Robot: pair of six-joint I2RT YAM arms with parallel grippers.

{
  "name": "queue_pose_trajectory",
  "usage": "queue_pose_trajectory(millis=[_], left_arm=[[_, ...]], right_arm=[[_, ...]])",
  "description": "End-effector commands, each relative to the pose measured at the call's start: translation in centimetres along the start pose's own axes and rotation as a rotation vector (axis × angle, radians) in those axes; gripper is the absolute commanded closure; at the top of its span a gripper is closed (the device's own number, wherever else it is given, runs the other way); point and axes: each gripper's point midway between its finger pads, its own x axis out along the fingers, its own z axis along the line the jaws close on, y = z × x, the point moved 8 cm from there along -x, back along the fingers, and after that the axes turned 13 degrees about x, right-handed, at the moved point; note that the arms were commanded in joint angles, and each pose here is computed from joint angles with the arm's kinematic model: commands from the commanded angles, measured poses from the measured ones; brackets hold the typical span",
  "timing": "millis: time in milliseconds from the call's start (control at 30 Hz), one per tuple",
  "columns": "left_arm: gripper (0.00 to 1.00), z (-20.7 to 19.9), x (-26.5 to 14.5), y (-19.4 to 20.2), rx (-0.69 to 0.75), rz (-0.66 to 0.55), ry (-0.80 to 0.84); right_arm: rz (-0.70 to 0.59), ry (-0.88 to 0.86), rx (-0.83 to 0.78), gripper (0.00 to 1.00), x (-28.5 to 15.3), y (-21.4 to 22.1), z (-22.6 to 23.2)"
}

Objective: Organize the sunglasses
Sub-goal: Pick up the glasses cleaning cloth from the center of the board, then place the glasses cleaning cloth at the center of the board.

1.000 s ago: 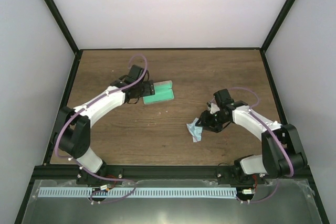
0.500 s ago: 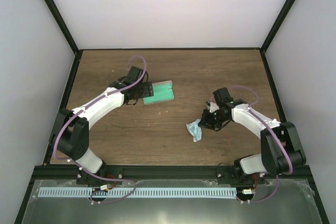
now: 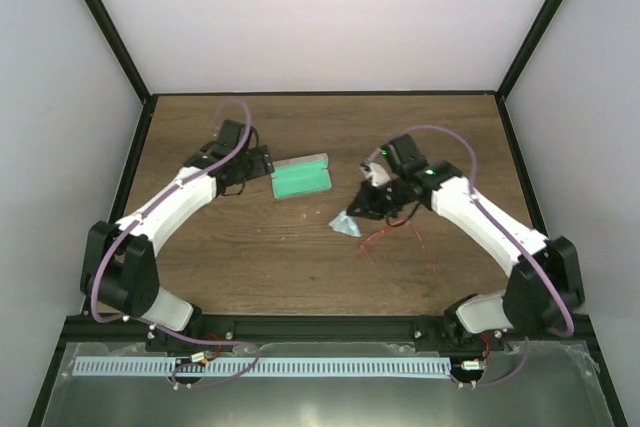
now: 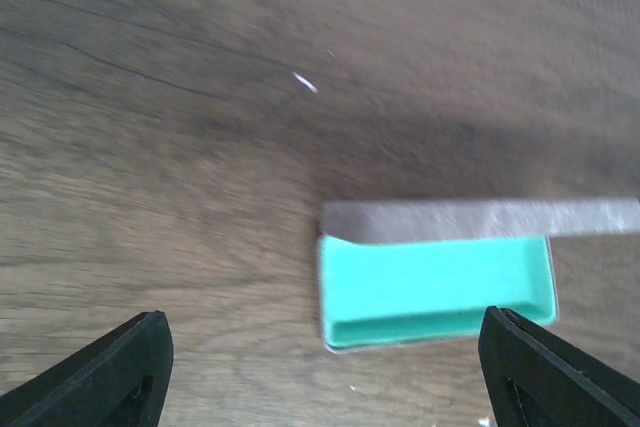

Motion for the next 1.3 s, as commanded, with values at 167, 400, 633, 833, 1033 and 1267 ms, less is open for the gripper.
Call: queue_pose_trajectory(millis=[167, 400, 633, 833, 1033, 1267], left_arm=[[0.15, 4.3, -2.2, -0.6, -0.1, -0.042, -0.045], [0.15, 5.3, -2.7, 0.2, -0.124, -0.037, -0.068], [0.14, 5.8, -2.8, 1.1, -0.123, -0.016, -0.088], [0.14, 6.0, -2.3, 2.1, -0.124, 0.004, -0.085], [0.14, 5.9, -1.5, 2.5, -0.125, 0.025, -0.067], [0.14, 5.8, -1.0, 2.6, -0.127, 0.037, -0.059]], right_arm=[[0.126, -0.033, -0.198, 0.99, 4.0, 0.6, 6.9], [0.32, -0.084, -0.204, 0.99, 10.4, 1.4, 7.0], [0.332, 0.025, -0.156, 0.99, 13.4, 0.4, 4.4], [0.263, 0.086, -0.171, 0.62, 13.7, -0.6, 4.1], [0.158, 0.169, -0.219, 0.47, 12.0, -1.2, 4.4], [0.023, 0.315, -0.287, 0.51, 10.6, -0.9, 6.1]])
